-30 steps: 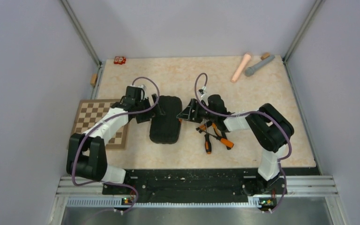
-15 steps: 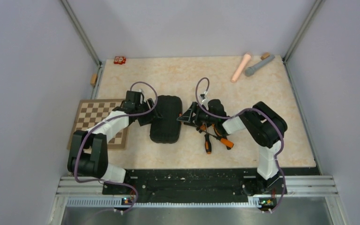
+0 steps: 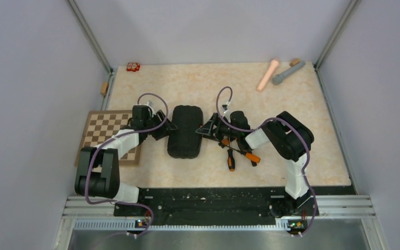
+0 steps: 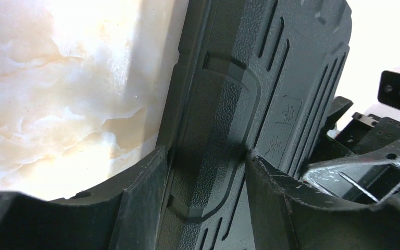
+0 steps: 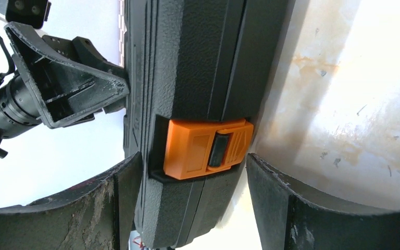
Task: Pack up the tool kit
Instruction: Open the toolbox at the center of the board.
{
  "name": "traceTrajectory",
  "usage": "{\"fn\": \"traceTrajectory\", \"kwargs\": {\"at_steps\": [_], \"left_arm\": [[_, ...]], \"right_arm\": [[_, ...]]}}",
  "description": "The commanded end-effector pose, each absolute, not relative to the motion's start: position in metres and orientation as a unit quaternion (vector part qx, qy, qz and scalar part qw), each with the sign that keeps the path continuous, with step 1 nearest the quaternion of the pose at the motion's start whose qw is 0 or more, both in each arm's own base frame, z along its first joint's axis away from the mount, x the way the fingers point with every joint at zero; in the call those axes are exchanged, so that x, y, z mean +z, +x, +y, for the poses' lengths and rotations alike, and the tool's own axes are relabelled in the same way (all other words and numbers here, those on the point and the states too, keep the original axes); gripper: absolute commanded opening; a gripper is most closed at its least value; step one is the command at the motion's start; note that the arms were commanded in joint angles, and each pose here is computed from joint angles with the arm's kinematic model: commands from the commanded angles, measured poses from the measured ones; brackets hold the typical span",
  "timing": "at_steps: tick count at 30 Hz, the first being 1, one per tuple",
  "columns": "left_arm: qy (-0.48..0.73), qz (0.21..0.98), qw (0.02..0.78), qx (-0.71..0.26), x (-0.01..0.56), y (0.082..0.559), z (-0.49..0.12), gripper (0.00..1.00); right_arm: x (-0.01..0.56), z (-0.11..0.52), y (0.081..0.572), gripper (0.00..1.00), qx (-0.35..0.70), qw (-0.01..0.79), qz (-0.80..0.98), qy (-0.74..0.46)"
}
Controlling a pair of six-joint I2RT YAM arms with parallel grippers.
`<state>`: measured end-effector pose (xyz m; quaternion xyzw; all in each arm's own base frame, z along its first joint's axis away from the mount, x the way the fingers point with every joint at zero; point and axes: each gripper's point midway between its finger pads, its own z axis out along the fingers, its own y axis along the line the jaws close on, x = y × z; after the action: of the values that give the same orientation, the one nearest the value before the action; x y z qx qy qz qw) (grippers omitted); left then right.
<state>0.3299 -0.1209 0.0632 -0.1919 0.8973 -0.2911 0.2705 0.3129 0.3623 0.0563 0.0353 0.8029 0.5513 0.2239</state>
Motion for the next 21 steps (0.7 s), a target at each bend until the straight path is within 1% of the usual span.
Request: {"fn": "traceTrajectory", "kwargs": {"at_steps": [1, 9, 12, 15, 21], "left_arm": [[-0.247, 0.922, 0.196, -0.224, 0.008, 0.291, -0.093, 0.46], [-0.266, 0.912, 0.191, -0.248, 0.008, 0.288, -0.089, 0.45], [-0.267, 0.911, 0.189, -0.250, 0.007, 0.287, -0.089, 0.45], [-0.266, 0.911, 0.189, -0.252, 0.008, 0.287, -0.090, 0.45], [-0.262, 0.908, 0.195, -0.263, 0.014, 0.291, -0.093, 0.47]], "right_arm": [[0.066, 0.371, 0.327, 0.72, 0.571, 0.241, 0.784, 0.032], [0.083, 0.378, 0.334, 0.72, 0.614, 0.254, 0.747, 0.031], [0.093, 0.381, 0.334, 0.67, 0.631, 0.256, 0.732, 0.026], [0.098, 0.382, 0.332, 0.56, 0.639, 0.259, 0.724, 0.016], [0.114, 0.383, 0.329, 0.26, 0.654, 0.273, 0.706, -0.006]]}}
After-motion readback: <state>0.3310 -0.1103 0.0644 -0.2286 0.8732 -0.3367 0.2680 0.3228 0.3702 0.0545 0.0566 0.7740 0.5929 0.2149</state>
